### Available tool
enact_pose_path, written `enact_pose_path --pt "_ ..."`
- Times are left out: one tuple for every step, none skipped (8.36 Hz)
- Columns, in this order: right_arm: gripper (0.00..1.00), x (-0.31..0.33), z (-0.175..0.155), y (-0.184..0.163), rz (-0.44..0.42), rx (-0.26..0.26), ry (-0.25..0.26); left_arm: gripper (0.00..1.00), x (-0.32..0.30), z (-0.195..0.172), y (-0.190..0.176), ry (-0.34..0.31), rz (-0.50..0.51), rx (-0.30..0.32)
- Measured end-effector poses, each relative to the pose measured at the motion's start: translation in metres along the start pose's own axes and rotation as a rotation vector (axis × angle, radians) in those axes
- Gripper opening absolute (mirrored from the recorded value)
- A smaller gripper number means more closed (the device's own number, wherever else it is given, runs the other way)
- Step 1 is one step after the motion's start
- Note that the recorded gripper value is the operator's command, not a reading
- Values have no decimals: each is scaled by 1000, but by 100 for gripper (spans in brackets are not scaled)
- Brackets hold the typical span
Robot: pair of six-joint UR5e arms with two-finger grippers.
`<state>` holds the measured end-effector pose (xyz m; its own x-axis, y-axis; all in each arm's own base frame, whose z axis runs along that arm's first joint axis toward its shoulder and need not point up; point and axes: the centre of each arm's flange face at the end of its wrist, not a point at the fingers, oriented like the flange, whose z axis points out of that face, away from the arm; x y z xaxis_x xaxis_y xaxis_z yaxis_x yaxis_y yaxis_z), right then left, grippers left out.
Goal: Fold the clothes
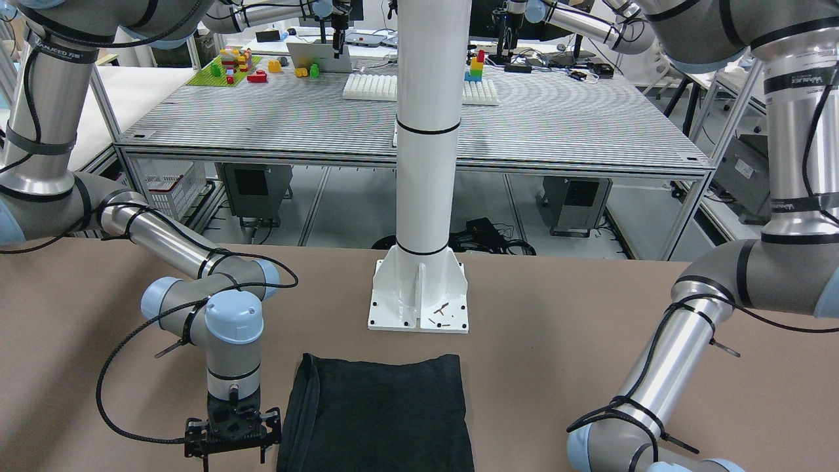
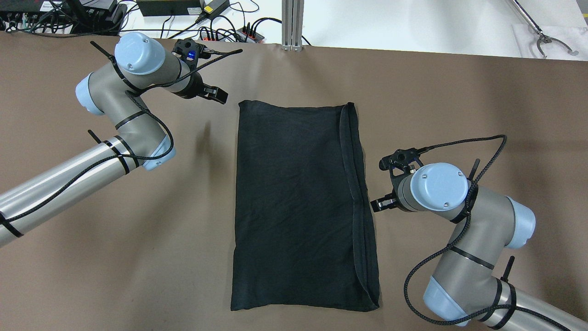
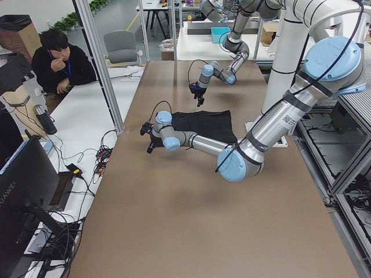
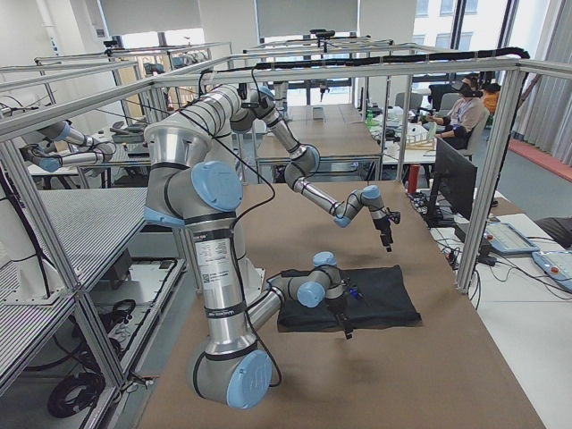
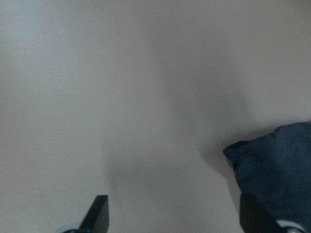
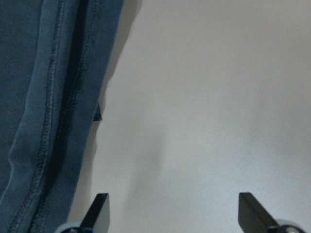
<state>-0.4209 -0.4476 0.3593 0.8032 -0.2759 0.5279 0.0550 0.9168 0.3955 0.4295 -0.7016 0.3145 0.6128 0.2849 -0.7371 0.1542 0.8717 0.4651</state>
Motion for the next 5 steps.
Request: enact_pose_path --pt "93 -9 -13 -6 16 0 -37 95 0 0 0 0 0 -1" --pt "93 -27 -27 -14 55 -4 -63 95 0 0 0 0 0 -1" --pt "93 -53 -38 -12 89 -24 -85 95 1 0 0 1 0 -1" --pt "91 -81 -47 3 95 -48 -108 95 1 0 0 1 -1 -1" --pt "86 -104 -53 21 82 -72 -123 95 1 0 0 1 -1 -1"
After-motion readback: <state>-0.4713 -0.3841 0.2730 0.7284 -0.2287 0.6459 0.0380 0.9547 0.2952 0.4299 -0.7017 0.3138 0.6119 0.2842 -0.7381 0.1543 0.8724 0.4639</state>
